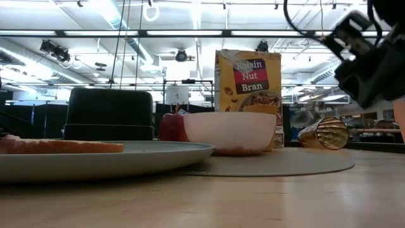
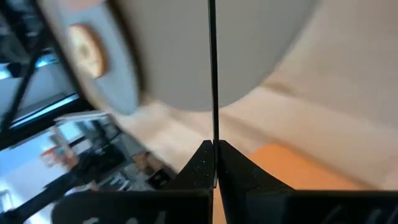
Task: Arrange a breakfast setting
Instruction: Put the black spoon on the gray placemat to the right of the orange bowl
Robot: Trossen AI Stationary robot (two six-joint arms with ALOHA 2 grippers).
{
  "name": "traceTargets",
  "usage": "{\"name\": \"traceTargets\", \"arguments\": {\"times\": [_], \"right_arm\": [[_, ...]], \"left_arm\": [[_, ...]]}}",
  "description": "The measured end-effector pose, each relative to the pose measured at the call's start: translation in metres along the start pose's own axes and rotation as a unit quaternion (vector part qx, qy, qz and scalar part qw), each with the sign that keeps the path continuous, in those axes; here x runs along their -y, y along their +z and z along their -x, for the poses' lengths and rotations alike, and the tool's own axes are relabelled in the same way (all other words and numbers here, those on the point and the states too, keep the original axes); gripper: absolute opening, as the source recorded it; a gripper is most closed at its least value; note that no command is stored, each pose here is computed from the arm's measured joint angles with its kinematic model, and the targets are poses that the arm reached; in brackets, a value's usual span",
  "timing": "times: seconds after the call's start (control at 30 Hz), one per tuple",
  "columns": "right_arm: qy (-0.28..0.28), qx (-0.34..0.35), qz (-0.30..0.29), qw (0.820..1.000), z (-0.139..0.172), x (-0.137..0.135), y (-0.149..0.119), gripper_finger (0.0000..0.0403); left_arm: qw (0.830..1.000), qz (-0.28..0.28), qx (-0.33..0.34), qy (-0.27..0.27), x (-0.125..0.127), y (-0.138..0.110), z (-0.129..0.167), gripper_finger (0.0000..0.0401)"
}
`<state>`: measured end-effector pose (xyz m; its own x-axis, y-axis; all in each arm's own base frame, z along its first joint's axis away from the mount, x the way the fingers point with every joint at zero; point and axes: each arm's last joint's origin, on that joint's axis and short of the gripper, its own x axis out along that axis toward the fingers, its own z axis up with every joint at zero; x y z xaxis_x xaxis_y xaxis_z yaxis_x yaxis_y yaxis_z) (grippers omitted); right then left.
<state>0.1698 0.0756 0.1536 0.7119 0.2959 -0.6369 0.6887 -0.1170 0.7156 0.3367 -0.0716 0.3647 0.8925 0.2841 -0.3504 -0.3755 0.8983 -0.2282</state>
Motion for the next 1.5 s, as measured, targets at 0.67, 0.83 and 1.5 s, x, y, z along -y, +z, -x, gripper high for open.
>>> {"name": "traceTargets", "arguments": {"times": [0.67,0.83,1.5], "right_arm": [[-0.004,-0.01,-0.004,1.0,-0.035,0.002,0.027,0.0013],[-0.002,-0.011,-0.018,1.0,-0.047,0.005,0.028,0.0015],[-0.014,-0.002,-0.014,1.0,-0.051,0.009,0.03,0.0072]], "left_arm": [[1.0,0.003,0.004,0.009,-0.005,0.003,-0.003,0.0196],[1.0,0.003,0.003,0.009,-0.005,0.002,-0.003,0.0196],[1.0,0.003,0.003,0.009,-0.005,0.002,-0.004,0.0196]]}}
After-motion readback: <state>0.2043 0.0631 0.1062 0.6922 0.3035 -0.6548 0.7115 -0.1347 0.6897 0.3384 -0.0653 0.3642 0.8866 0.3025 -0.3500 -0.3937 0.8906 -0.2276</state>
